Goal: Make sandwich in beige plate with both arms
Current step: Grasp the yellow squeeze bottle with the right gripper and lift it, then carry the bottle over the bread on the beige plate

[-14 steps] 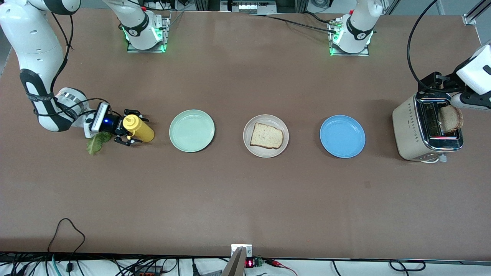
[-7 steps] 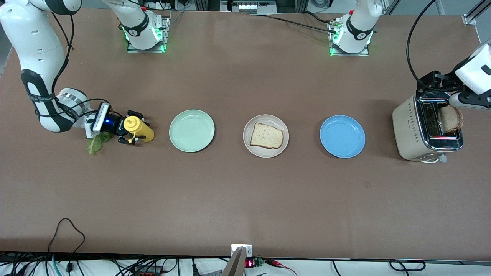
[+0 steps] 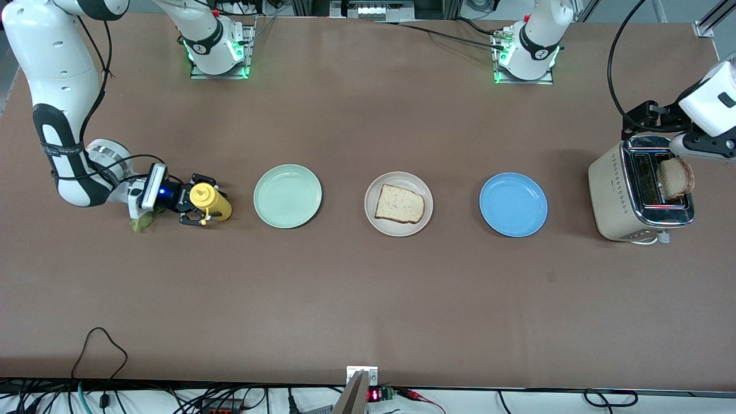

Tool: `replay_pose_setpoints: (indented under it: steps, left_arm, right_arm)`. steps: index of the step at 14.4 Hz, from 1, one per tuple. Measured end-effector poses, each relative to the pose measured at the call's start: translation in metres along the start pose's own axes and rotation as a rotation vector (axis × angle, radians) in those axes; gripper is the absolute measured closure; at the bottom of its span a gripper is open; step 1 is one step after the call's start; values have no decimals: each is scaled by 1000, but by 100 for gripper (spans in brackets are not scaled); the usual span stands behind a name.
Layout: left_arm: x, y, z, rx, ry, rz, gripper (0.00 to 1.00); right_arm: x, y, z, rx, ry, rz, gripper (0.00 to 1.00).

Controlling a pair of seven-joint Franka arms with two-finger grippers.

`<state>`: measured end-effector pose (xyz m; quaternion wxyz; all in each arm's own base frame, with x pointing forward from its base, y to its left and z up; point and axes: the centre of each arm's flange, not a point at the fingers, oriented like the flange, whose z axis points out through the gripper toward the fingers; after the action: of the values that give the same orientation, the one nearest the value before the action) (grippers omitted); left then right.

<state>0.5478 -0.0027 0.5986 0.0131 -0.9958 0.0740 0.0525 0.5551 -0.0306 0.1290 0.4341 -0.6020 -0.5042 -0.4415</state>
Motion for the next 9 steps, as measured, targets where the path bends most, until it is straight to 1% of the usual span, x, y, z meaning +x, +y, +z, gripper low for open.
replay_pose_setpoints:
  steps: [1, 2, 4, 6, 9]
  left_arm:
    - [0, 0, 0, 0, 0, 0, 0]
    - [0, 0, 0, 0, -1, 0, 0]
    - [0, 0, 0, 0, -2, 0, 0]
    - [0, 0, 0, 0, -3, 0, 0]
    - [0, 0, 0, -1, -4, -1, 0]
  right_arm:
    - [17, 13, 1, 12, -47, 8, 42]
    - [36, 24, 3, 18, -92, 13, 45]
    - [73, 41, 14, 17, -180, 23, 55]
    - [106, 50, 33, 16, -267, 21, 56]
    - [155, 59, 76, 11, -408, 17, 56]
